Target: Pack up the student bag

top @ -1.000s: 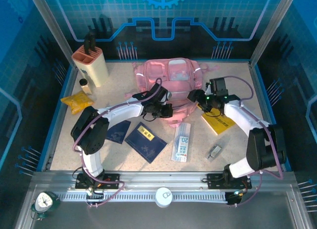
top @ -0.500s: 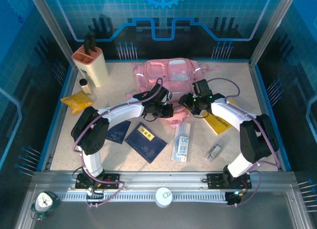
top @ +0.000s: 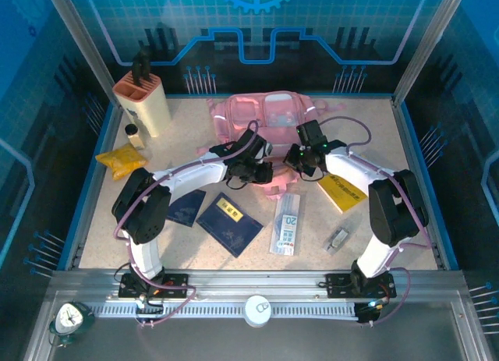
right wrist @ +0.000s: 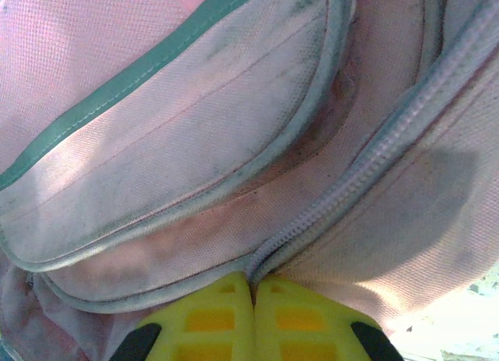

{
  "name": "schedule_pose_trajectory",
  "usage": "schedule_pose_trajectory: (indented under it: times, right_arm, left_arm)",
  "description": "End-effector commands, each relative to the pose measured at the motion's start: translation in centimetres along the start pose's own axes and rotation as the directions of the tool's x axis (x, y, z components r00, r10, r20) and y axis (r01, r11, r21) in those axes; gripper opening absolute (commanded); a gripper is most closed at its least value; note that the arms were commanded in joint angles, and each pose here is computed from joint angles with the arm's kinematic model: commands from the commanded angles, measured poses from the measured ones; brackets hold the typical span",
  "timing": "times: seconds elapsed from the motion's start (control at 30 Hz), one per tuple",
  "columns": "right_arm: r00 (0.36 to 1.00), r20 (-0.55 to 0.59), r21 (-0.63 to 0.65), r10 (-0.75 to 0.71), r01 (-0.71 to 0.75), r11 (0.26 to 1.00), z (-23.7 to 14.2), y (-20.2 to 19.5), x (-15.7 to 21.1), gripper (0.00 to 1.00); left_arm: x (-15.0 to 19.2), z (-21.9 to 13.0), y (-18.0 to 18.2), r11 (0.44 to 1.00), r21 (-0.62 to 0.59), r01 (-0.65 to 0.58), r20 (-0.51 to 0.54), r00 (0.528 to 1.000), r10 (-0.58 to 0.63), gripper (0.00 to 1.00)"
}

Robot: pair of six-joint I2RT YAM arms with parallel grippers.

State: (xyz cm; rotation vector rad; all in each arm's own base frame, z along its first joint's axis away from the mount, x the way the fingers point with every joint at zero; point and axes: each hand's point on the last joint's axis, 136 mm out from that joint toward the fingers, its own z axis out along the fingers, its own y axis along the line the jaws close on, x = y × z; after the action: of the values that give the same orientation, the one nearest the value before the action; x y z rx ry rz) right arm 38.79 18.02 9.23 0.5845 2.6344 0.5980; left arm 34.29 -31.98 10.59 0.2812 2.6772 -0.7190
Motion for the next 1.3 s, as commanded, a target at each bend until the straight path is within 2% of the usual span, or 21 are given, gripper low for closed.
schedule_pose_trajectory:
  times: [0.0,0.13,0.27,0.47,0.63,0.8,0.83,0.87,0.9,1.0,1.07,1.27]
  right_arm:
    - [0.993,0.108,0.073,-0.053,0.046,0.996,-1.0,-1.1,-3.2,0.0]
    - [0.99,0.124,0.069,-0.073,0.065,0.995,-1.5,-1.5,-5.1,0.0]
    - [0.985,0.13,0.121,-0.116,0.1,0.988,-2.0,-2.4,-7.1,0.0]
    - [0.977,0.167,0.138,-0.129,0.106,0.985,-2.7,-2.6,-10.3,0.0]
    - [0.977,0.173,0.154,-0.126,0.1,0.983,-2.7,-2.4,-12.5,0.0]
    - [0.986,0.113,0.082,-0.123,0.114,0.99,-2.7,-0.5,-11.6,0.0]
    - [0.986,0.102,0.068,-0.129,0.122,0.99,-2.8,-0.2,-11.2,0.07]
    - [0.987,0.085,0.05,-0.136,0.132,0.99,-3.0,0.0,-10.6,0.22]
    - [0.988,0.065,0.038,-0.14,0.138,0.99,-3.1,0.2,-9.9,0.3]
    - [0.989,0.009,0.006,-0.145,0.145,0.989,-3.8,0.6,-7.3,0.48]
    - [0.987,-0.024,-0.012,-0.159,0.159,0.987,-4.2,1.2,-5.1,0.55]
    - [0.982,-0.108,-0.066,-0.158,0.151,0.986,-3.9,2.9,0.9,0.64]
  left_arm:
    - [-0.9,-3.4,0.1,1.0,-0.014,-0.027,0.039,0.999,0.027,0.0]
    - [-0.4,-4.2,2.6,0.999,-0.01,0.031,0.022,0.999,-0.031,0.0]
    - [0.9,-4.4,5.7,0.996,-0.055,0.071,-0.019,0.997,-0.072,0.0]
    - [1.0,-4.6,8.2,0.991,-0.084,0.106,-0.027,0.994,-0.109,0.0]
    - [-0.1,-4.4,8.5,0.988,-0.06,0.14,-0.001,0.99,-0.14,0.0]
    - [-2.1,-3.8,4.9,0.987,0.064,0.149,0.049,0.987,-0.152,0.0]
    - [-2.3,-3.7,4.6,0.988,0.063,0.142,0.059,0.988,-0.146,0.0]
    - [-2.5,-3.6,4.3,0.988,0.063,0.138,0.066,0.988,-0.142,0.0]
    - [-2.7,-3.5,4.1,0.988,0.064,0.138,0.068,0.988,-0.142,0.0]
    - [-3.0,-3.0,3.6,0.988,0.069,0.141,0.07,0.987,-0.145,0.0]
    - [-3.2,-2.8,3.4,0.988,0.071,0.14,0.081,0.986,-0.145,0.0]
    - [-3.2,-1.8,2.5,0.988,0.081,0.129,0.068,0.989,-0.134,0.0]
